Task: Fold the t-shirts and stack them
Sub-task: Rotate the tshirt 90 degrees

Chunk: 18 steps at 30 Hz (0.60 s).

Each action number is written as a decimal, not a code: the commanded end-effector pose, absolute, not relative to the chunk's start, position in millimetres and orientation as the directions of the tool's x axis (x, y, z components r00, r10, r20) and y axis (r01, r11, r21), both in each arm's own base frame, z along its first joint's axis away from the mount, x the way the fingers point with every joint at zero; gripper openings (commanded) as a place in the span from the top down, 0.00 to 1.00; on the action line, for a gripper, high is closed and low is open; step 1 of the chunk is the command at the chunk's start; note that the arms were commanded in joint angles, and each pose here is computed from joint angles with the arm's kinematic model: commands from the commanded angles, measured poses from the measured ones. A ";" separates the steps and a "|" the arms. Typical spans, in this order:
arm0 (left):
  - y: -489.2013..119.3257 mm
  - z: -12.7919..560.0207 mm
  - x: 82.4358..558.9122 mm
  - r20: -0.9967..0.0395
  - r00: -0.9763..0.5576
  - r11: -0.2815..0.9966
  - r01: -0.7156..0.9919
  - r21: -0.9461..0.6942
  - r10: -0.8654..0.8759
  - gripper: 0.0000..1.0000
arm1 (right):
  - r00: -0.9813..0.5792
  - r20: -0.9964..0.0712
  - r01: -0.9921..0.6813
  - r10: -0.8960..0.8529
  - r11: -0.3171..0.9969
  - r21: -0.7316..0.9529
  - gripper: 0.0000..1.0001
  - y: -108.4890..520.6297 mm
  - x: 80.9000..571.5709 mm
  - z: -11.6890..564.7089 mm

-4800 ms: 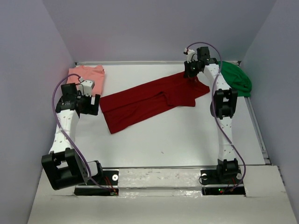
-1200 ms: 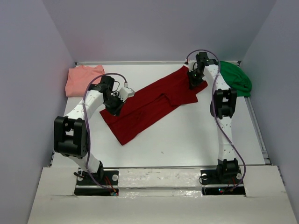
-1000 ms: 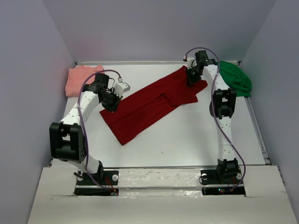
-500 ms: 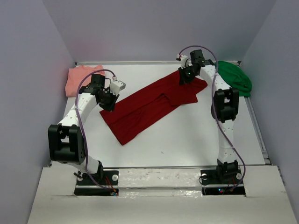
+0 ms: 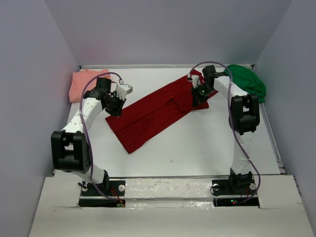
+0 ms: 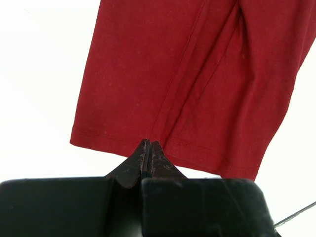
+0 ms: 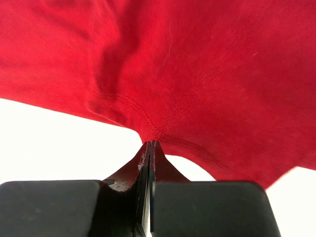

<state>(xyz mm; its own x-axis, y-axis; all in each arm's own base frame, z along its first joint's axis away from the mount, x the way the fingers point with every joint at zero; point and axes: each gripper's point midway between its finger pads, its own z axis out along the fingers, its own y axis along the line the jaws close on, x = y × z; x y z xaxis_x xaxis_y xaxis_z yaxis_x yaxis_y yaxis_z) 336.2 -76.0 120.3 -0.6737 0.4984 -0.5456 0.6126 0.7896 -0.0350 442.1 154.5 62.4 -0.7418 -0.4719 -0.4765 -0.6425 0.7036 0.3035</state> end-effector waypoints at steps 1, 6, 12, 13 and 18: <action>-74.8 133.6 345.2 -0.583 -0.660 0.804 0.595 -0.019 0.475 1.00 | -0.731 -0.467 -0.665 -0.498 0.673 0.323 1.00 156.5 440.5 53.0; -76.2 130.8 345.0 -0.579 -0.665 0.803 0.596 -0.031 0.471 1.00 | -0.705 -0.480 -0.696 -0.522 0.640 0.326 1.00 176.2 448.6 53.2; -76.7 130.4 346.8 -0.575 -0.670 0.803 0.595 -0.036 0.470 1.00 | -0.672 -0.460 -0.734 -0.580 0.603 0.312 1.00 196.1 443.3 47.7; -77.7 131.2 346.9 -0.578 -0.667 0.800 0.599 -0.039 0.471 1.00 | -0.668 -0.446 -0.739 -0.596 0.603 0.301 1.00 198.2 441.5 43.5; -77.1 130.7 343.9 -0.575 -0.669 0.801 0.598 -0.040 0.471 1.00 | -0.679 -0.375 -0.729 -0.632 0.643 0.237 1.00 186.3 447.8 17.3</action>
<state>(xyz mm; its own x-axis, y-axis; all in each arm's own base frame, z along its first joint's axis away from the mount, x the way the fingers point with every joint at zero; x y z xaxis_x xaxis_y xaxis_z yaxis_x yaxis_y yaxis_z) 338.2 -76.3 118.8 -0.6801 0.4881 -0.5470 0.6039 0.7960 -0.0406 442.1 197.8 32.4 -0.6755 -0.6007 -0.4277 -0.7316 0.6185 0.2867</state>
